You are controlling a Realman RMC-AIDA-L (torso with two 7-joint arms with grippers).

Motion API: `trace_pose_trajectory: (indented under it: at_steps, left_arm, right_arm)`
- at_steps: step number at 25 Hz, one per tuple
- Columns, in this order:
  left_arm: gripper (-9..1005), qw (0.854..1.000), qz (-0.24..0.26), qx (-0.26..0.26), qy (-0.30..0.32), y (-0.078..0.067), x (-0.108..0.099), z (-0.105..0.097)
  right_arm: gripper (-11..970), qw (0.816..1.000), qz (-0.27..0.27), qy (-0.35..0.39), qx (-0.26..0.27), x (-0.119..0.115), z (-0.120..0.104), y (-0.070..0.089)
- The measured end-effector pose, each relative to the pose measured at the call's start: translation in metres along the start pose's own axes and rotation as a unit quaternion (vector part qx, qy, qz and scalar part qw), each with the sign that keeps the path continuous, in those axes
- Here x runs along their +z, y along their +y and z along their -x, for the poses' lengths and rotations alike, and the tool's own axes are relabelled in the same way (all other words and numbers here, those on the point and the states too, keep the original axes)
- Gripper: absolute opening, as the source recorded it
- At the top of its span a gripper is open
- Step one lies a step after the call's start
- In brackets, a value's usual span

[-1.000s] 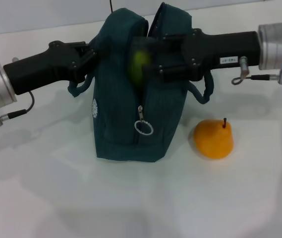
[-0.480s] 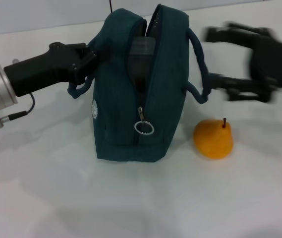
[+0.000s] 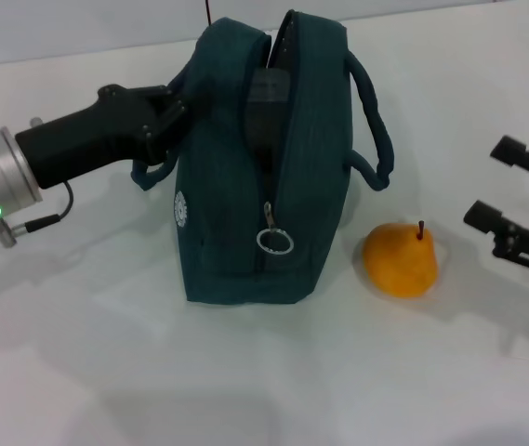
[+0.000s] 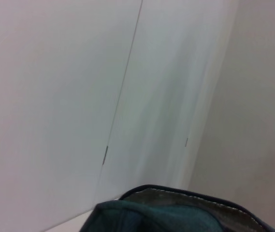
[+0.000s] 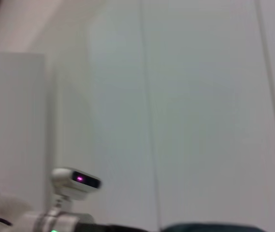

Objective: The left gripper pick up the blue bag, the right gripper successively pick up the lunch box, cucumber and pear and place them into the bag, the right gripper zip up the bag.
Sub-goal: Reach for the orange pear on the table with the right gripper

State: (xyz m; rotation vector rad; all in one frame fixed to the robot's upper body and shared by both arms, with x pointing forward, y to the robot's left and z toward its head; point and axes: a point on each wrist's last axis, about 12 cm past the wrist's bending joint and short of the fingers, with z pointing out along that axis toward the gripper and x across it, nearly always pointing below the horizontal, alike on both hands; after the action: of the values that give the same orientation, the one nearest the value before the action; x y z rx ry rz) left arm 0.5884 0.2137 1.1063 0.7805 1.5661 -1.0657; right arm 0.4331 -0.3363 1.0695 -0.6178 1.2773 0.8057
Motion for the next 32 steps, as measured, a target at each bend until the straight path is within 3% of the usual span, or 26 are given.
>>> trace_pose_trajectory:
  at_steps: [6,15,24,32]
  left_arm:
    - [45,1.0,0.001,-0.01,-0.001,-0.002,-0.001,-0.006]
    - [45,1.0,0.004,-0.007,-0.001,-0.003,-0.004,-0.009]
    - [45,1.0,0.005,-0.005,-0.001,-0.002,-0.005,-0.008]
    - [45,1.0,0.005,-0.003,0.0,-0.002,-0.005,-0.008]
  right_arm:
    - [763,0.998,-0.046,0.032,-0.003,-0.001,-0.025,0.007]
    - [700,0.996,-0.039,0.074,0.013,0.016,-0.043,0.008]
    - [362,0.995,-0.045,0.087,0.016,0.02,-0.048,0.006]
    - [342,0.994,-0.044,0.098,0.015,0.025,-0.051,0.003]
